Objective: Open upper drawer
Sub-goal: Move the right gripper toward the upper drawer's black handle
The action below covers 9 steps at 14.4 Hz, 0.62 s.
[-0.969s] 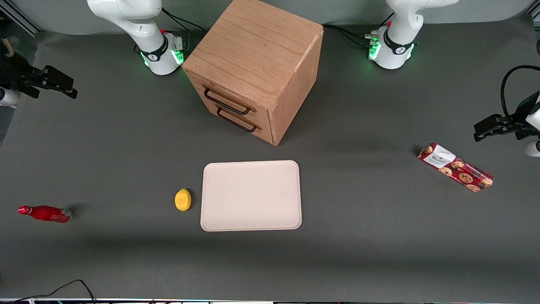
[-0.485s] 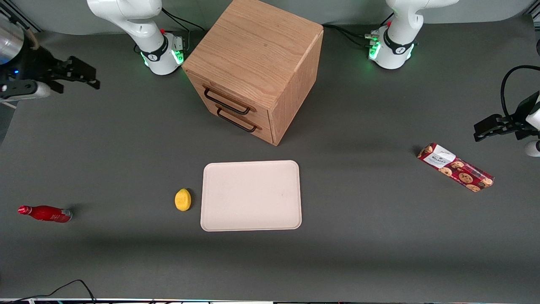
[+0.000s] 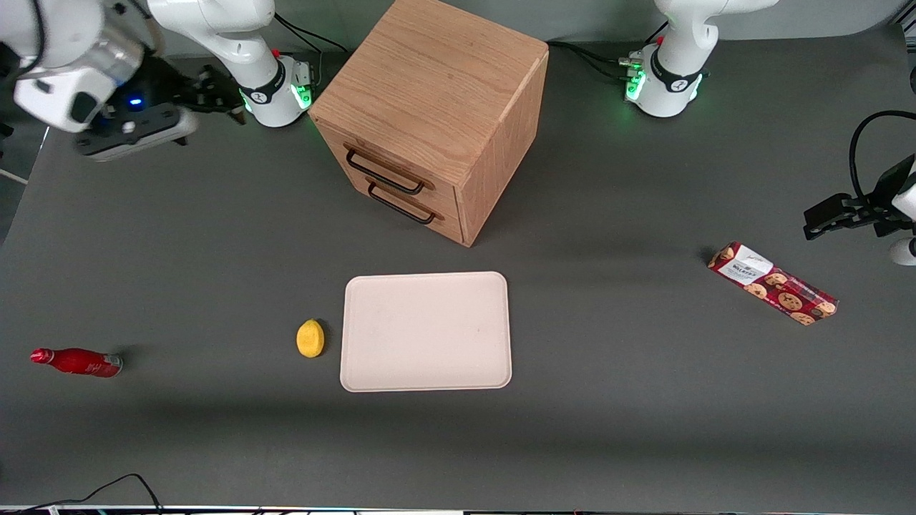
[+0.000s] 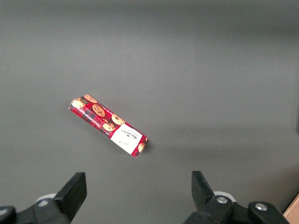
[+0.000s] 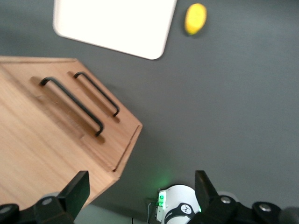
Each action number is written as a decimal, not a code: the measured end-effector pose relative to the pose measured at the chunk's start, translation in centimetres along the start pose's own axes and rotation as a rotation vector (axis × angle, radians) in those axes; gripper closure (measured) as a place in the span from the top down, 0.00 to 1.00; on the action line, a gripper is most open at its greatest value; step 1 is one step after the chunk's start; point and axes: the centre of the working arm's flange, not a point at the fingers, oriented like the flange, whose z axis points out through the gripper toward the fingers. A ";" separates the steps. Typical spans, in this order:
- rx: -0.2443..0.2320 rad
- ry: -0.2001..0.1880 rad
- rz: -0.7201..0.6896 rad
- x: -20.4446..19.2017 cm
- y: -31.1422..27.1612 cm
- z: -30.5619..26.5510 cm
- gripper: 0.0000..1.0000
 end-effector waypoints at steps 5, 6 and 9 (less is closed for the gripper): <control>0.020 -0.065 -0.326 2.1 -5.2 3.7 1.00; 0.033 -0.070 -0.418 2.9 -5.1 4.4 1.00; 0.144 -0.094 -0.542 6.3 -5.5 8.2 1.00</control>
